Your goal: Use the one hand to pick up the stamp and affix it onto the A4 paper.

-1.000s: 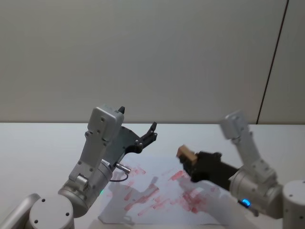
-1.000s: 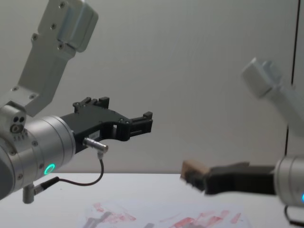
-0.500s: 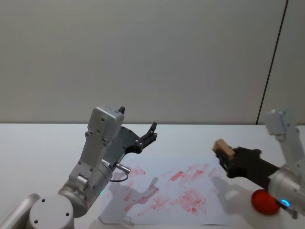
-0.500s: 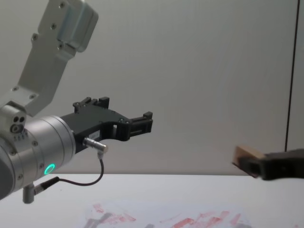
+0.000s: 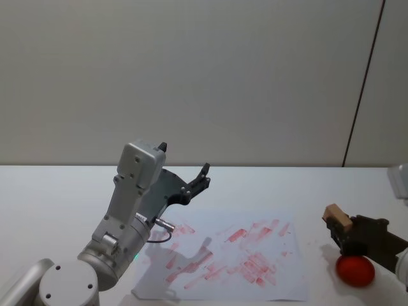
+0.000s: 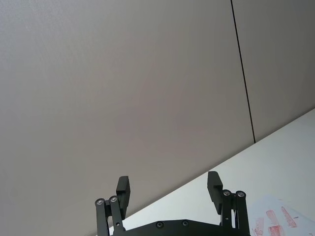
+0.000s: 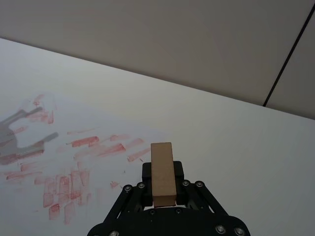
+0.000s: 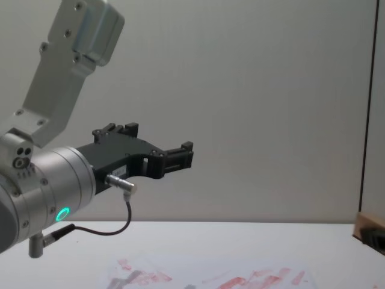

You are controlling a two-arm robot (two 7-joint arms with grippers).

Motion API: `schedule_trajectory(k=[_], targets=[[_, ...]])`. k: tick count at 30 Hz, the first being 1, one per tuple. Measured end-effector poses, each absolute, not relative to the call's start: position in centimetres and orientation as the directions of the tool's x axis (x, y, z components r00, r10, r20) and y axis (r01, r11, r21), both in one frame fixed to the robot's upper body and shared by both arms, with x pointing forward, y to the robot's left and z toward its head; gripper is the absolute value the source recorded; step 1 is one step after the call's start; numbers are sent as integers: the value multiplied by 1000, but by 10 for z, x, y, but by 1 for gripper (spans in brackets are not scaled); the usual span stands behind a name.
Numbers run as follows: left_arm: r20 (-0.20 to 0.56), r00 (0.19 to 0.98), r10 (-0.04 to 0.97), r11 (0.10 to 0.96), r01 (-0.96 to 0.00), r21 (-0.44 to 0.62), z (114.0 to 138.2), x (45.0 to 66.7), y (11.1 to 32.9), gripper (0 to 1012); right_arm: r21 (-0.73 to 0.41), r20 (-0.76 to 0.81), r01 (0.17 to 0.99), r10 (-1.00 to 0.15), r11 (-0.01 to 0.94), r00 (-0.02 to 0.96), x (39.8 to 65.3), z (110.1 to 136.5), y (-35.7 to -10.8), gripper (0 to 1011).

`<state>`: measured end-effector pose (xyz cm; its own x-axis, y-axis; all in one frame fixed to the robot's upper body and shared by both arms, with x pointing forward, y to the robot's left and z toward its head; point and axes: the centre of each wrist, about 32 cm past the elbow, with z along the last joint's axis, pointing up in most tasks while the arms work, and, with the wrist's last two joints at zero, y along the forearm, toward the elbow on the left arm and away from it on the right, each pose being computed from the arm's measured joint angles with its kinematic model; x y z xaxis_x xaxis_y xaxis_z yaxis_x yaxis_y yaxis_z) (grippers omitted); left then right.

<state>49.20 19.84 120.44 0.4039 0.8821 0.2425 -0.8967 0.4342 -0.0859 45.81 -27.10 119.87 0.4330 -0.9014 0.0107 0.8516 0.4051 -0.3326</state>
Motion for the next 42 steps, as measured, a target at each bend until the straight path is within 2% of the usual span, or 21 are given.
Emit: schedule_trajectory(k=[22, 36, 38, 41, 42], targets=[[242, 404, 882, 434, -897, -86, 1204, 492, 198, 1002, -434, 31, 832, -917, 347, 398, 441, 1183, -292, 221], [242, 404, 882, 434, -897, -86, 1204, 492, 198, 1003, -457, 42, 824, -917, 336, 397, 436, 1178, -297, 223], [242, 404, 882, 434, -897, -86, 1204, 492, 198, 1002, -458, 43, 823, -917, 335, 397, 436, 1178, -297, 238], [242, 404, 882, 434, -897, -86, 1204, 492, 198, 1002, -460, 44, 822, -916, 335, 398, 436, 1177, -298, 332], [242, 404, 882, 434, -897, -86, 1204, 492, 198, 1002, -460, 45, 822, -916, 335, 398, 436, 1177, -298, 392]])
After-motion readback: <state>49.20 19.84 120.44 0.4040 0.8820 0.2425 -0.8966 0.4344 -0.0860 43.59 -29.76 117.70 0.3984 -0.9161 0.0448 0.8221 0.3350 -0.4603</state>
